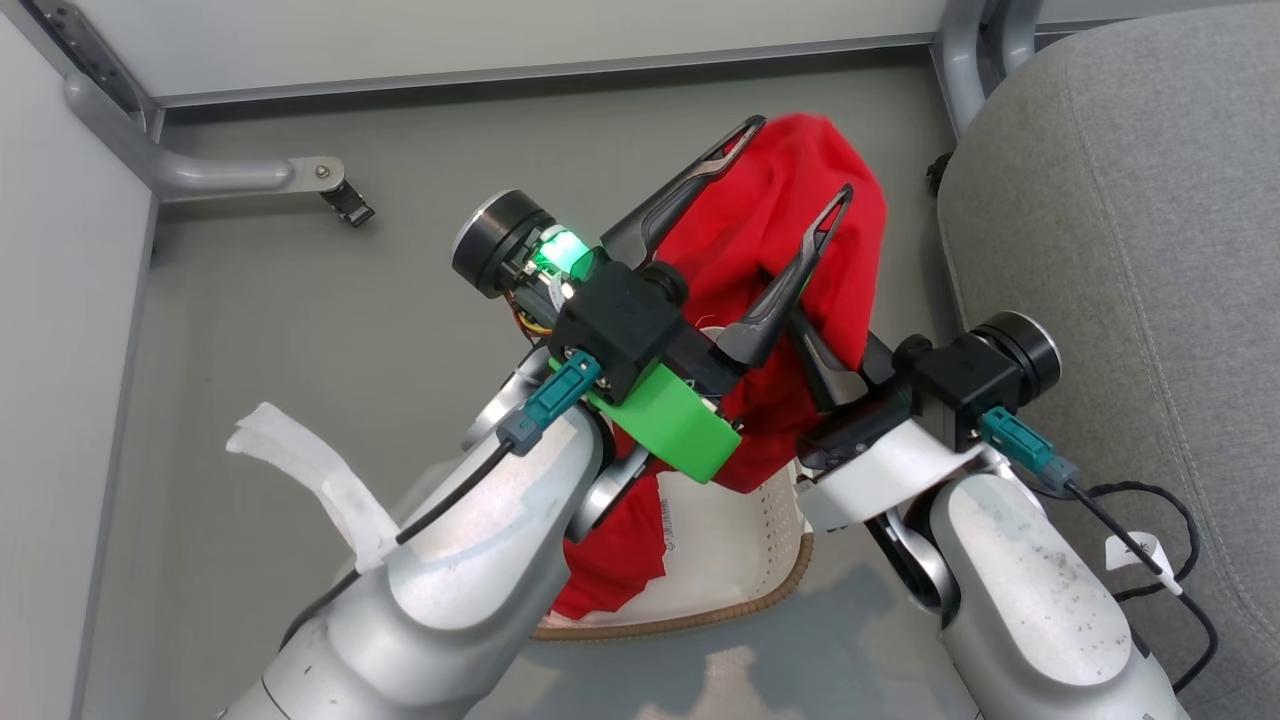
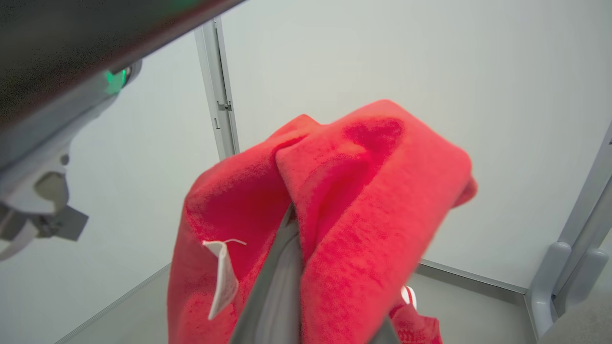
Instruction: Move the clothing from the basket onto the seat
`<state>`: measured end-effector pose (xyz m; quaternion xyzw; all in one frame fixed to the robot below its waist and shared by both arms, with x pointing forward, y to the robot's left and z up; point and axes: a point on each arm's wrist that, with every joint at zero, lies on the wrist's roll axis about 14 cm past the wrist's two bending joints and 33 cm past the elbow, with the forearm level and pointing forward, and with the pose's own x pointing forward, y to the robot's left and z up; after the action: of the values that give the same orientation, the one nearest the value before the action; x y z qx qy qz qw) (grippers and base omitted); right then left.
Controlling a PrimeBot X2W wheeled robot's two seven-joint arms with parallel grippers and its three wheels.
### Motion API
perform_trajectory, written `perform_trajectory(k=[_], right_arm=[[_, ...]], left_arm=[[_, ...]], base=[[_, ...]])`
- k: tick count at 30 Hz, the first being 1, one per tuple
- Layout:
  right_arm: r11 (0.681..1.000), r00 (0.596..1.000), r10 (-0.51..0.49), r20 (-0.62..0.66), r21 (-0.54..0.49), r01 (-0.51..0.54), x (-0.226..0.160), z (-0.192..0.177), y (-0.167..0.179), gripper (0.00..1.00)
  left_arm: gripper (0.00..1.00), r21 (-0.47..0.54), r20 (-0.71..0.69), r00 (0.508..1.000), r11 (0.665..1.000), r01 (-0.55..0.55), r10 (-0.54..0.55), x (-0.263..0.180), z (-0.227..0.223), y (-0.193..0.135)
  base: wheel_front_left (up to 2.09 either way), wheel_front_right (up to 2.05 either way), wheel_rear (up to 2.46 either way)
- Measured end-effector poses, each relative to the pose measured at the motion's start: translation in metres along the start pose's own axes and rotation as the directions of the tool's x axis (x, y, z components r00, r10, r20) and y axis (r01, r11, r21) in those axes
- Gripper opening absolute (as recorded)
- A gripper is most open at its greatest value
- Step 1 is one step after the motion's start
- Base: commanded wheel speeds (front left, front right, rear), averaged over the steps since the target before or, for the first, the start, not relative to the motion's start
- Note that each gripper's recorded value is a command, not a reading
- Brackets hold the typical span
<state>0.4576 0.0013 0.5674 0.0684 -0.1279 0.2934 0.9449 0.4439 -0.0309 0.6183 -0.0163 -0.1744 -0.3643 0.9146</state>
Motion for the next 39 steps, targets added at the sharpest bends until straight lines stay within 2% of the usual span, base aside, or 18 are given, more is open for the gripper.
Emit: perform_trajectory(k=[13, 23, 30, 39], right_arm=[[0.999, 0.999, -0.054, -0.001, 0.002, 0.054, -0.007, 0.001, -0.018, 0.00], [0.980, 0.980, -0.197, -0.027, -0.022, 0.197, -0.038, 0.000, -0.058, 0.00], [0.947, 0.948, -0.318, -0.023, -0.052, 0.317, -0.066, 0.006, -0.094, 0.00], [0.885, 0.889, -0.457, -0.013, -0.106, 0.453, -0.108, 0.016, -0.133, 0.00]], left_arm=[[1.00, 0.001, -0.008, 1.000, 1.000, -0.007, 0.007, 0.004, -0.008, 0.004], [1.00, -0.027, -0.026, 0.998, 0.998, 0.055, -0.056, 0.008, -0.021, -0.019], [1.00, -0.060, -0.036, 0.994, 0.993, 0.104, -0.106, 0.017, -0.034, -0.035], [1.00, -0.111, -0.045, 0.979, 0.974, 0.195, -0.201, 0.030, -0.053, -0.065]], base=[[0.00, 0.00, 0.00], [0.00, 0.00, 0.00], [0.00, 0.00, 0.00], [0.00, 0.00, 0.00]])
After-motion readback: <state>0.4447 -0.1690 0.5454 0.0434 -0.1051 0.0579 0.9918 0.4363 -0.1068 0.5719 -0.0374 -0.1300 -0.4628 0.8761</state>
